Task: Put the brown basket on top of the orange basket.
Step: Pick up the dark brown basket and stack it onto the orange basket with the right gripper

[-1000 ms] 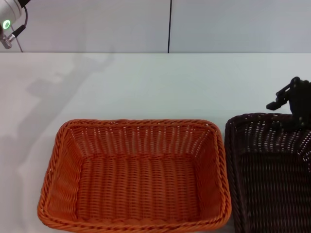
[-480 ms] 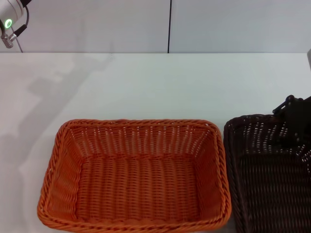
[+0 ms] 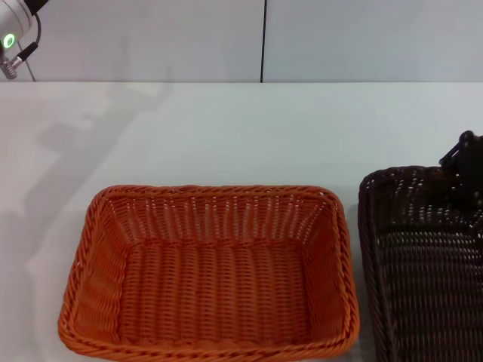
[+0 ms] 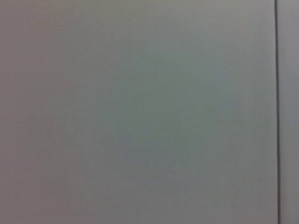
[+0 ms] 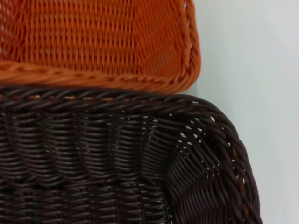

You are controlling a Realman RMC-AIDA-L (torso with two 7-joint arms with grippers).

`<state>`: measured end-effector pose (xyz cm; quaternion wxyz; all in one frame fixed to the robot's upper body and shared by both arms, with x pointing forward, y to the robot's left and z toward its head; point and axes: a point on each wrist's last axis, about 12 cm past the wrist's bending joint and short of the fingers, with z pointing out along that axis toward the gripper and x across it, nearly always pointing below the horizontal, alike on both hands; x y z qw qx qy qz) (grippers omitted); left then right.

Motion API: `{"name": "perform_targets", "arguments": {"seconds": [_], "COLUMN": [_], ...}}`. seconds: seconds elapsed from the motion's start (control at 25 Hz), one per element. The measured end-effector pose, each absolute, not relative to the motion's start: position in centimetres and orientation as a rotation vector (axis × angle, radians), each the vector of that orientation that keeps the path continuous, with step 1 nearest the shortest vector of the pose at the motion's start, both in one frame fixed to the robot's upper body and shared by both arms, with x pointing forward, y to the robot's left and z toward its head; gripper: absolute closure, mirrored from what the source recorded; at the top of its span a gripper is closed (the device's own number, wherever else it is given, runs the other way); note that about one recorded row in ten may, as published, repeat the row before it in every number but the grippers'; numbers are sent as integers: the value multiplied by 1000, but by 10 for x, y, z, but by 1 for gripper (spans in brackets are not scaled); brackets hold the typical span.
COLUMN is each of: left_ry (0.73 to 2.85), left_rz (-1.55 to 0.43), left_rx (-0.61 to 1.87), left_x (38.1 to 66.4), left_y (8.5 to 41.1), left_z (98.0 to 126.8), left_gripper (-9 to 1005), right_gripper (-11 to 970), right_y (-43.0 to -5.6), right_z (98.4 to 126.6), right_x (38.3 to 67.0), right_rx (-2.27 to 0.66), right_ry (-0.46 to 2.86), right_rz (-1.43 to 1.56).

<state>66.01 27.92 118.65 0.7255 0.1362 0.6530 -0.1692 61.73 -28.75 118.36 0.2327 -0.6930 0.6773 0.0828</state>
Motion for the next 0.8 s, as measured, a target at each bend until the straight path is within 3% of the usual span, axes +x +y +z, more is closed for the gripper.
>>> {"name": "perform_targets", "arguments": {"seconds": [0.2,0.6,0.8], "left_ry": [1439,1432,1426], "left_rz": [-375,-354,-354], "left_rx": [289,233,237], "left_x": [658,658,660], "left_y": [282,297,296], "left_z": [1185,1186,1189], "left_gripper": [198,198,198], "right_gripper": [734,768,772], "right_y": [-295,-305,-312], "right_z": [1199,1222,1248], "right_x": [612,607,601], "right_rx": [-1865,-1810,-1758], "right_ry": [1848,1812,1746], "right_rz": [253,248,247]}}
